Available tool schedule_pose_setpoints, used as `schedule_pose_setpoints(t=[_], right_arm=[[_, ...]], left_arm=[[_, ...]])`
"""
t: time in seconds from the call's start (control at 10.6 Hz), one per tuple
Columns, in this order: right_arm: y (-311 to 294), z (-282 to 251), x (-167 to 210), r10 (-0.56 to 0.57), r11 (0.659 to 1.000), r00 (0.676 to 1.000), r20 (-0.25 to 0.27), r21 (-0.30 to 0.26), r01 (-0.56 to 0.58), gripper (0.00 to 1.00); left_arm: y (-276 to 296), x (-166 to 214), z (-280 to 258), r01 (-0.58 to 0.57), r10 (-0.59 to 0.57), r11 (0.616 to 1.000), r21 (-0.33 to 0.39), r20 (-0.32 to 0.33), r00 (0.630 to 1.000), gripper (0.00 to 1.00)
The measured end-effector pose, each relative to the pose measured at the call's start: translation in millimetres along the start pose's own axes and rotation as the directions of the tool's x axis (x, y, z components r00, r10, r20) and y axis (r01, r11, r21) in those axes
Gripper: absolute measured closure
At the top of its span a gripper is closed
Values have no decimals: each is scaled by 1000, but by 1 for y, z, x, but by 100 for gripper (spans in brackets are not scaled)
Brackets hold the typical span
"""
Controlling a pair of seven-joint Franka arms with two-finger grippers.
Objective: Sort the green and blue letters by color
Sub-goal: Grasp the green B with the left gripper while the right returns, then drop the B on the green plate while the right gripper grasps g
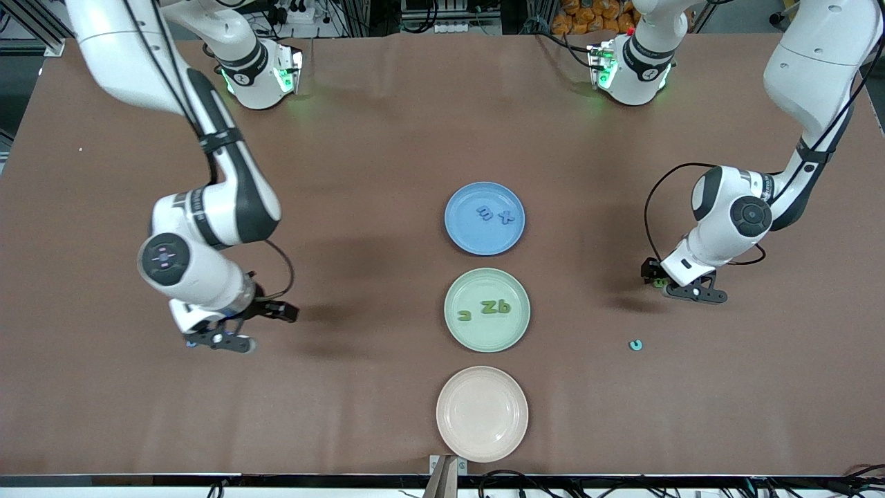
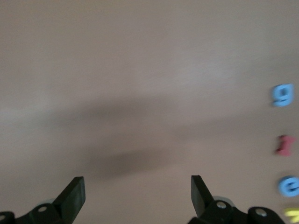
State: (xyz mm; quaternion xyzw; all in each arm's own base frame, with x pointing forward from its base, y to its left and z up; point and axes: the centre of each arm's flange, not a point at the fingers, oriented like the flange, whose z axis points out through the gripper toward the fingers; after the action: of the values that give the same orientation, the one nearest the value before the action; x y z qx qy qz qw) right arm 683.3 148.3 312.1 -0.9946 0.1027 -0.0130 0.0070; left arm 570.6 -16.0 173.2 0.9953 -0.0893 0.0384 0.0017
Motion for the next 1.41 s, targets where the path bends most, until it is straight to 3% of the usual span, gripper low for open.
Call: schedule_pose_setpoints(t=[0.19,0.28,0.56,0.85,1.13,1.41], right_arm=[[55,0,21,16,1000,1000,-7,-21,-17,0],[75,0,28,12,1000,1000,-7,-24,-12,0],[113,11,32,-37,999,999,20,-33,38,0],[161,24,35,-115,993,992,45,-33,116,0],[196,37,41,-152,988,988,25,-32,153,0],[200,70,45,-142,990,990,-10,-24,141,0]], left_arm=[[2,2,-4,-3,3,1000,1,-7,1000,59],[3,2,-5,-5,5,1000,1,-8,1000,65],[5,4,-5,21,-21,1000,0,-13,1000,65],[41,31,-27,107,-109,994,-23,-77,991,65],[87,56,-54,199,-208,977,-74,-132,969,65],[155,65,-65,284,-300,951,-123,-137,944,65]])
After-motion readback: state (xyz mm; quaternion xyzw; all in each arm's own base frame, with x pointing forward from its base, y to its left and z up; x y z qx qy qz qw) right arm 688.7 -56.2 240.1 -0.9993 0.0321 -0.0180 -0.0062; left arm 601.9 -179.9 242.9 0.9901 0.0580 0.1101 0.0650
